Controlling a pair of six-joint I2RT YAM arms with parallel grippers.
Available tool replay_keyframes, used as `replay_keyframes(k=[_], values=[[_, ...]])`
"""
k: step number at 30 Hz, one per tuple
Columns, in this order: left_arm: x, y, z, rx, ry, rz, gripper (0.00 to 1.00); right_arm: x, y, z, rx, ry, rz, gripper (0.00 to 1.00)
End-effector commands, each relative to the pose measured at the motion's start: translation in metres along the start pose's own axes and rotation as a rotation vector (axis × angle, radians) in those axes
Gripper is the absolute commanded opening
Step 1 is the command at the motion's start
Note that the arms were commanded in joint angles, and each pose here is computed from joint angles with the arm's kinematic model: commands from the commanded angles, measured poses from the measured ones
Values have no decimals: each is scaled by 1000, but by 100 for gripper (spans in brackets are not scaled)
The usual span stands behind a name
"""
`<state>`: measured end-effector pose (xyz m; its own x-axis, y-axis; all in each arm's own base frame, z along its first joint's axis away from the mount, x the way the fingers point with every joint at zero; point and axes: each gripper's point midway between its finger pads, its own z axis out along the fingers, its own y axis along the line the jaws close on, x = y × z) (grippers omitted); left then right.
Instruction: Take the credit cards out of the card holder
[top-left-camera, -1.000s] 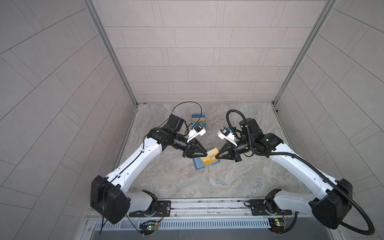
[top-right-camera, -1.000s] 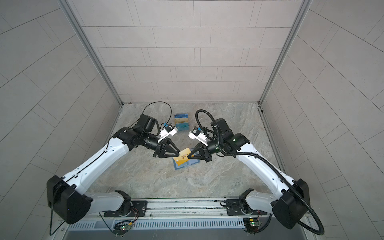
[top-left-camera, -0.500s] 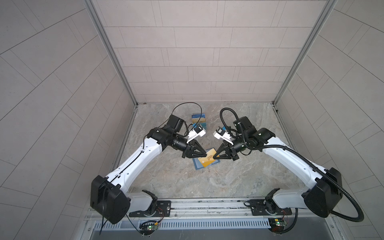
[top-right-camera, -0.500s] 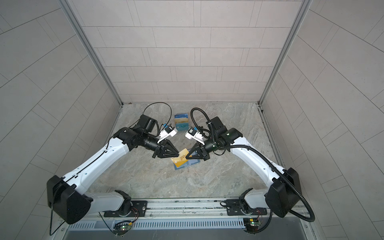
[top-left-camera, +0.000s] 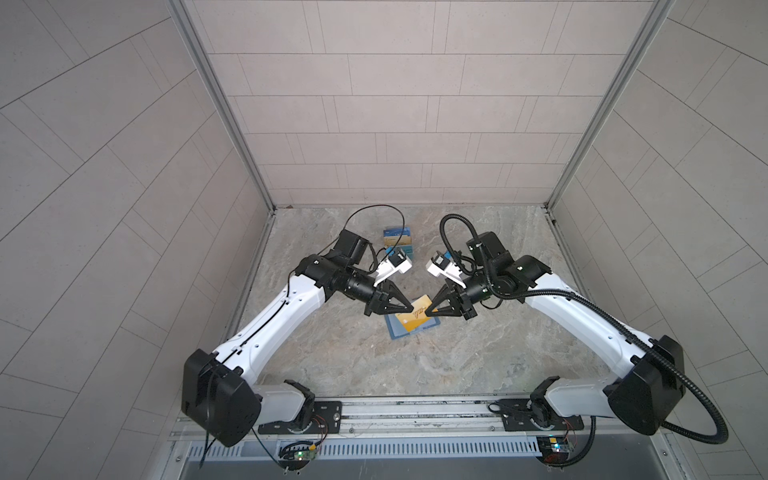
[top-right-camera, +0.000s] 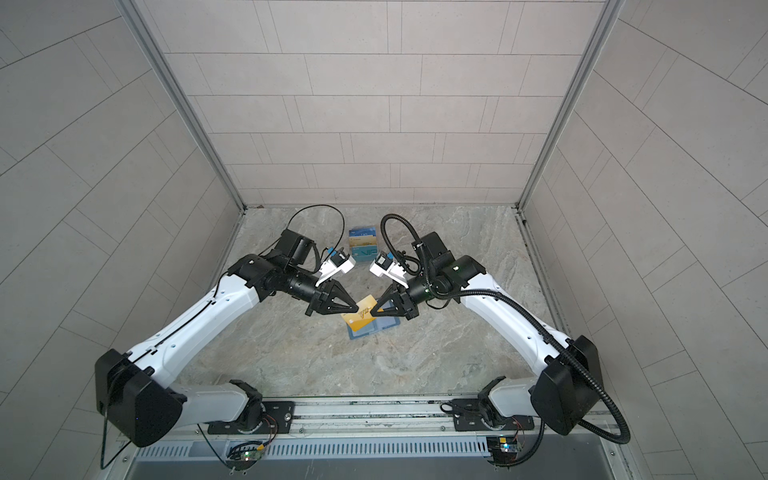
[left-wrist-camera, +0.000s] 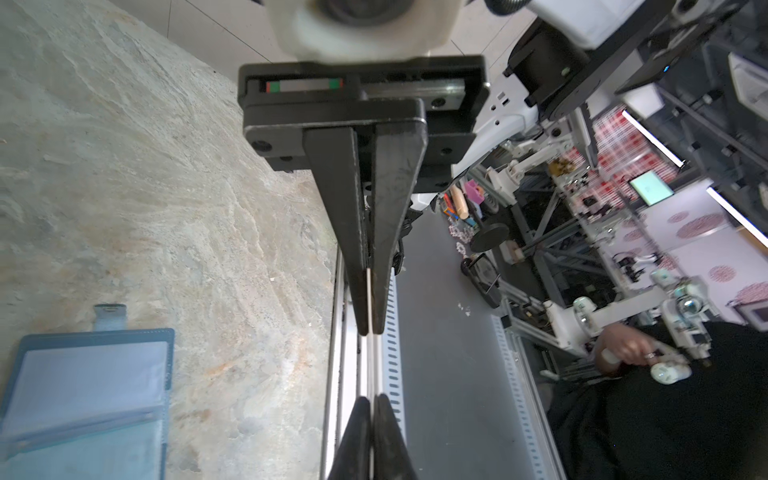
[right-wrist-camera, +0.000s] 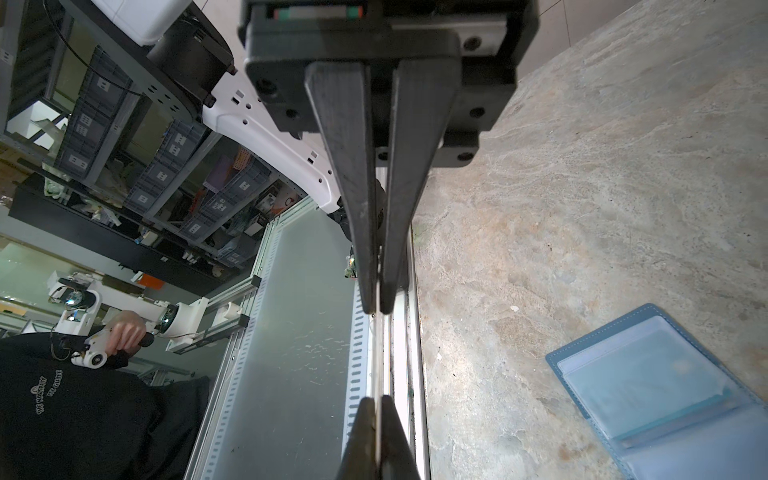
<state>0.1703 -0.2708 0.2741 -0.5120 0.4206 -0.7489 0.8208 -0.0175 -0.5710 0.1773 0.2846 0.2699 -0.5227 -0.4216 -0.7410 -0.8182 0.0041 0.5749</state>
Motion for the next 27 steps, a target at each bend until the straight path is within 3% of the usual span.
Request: replay_keyframes(k=[1, 3, 6, 9, 14, 18, 27], values=[[-7, 2, -3, -38, 1, 25, 1, -9, 2, -2, 26, -25, -47, 0], [-8, 6, -3, -67, 2, 23, 0, -11, -4, -3, 63, -32, -37, 2], [-9, 14, -6, -127, 10, 24, 0, -11, -14, -4, 120, -38, -21, 31], [-13, 27, -16, -194, -6, 24, 0, -8, -32, -7, 226, -42, 19, 46], [-24, 90, -56, -500, 3, -3, 0, -3, -67, -20, 445, -59, 82, 55], [-30, 130, -85, -704, 93, 20, 0, 4, -91, -35, 617, -59, 122, 62], [-42, 171, -104, -852, 219, 231, 0, 15, -123, -77, 938, -91, 169, 66]])
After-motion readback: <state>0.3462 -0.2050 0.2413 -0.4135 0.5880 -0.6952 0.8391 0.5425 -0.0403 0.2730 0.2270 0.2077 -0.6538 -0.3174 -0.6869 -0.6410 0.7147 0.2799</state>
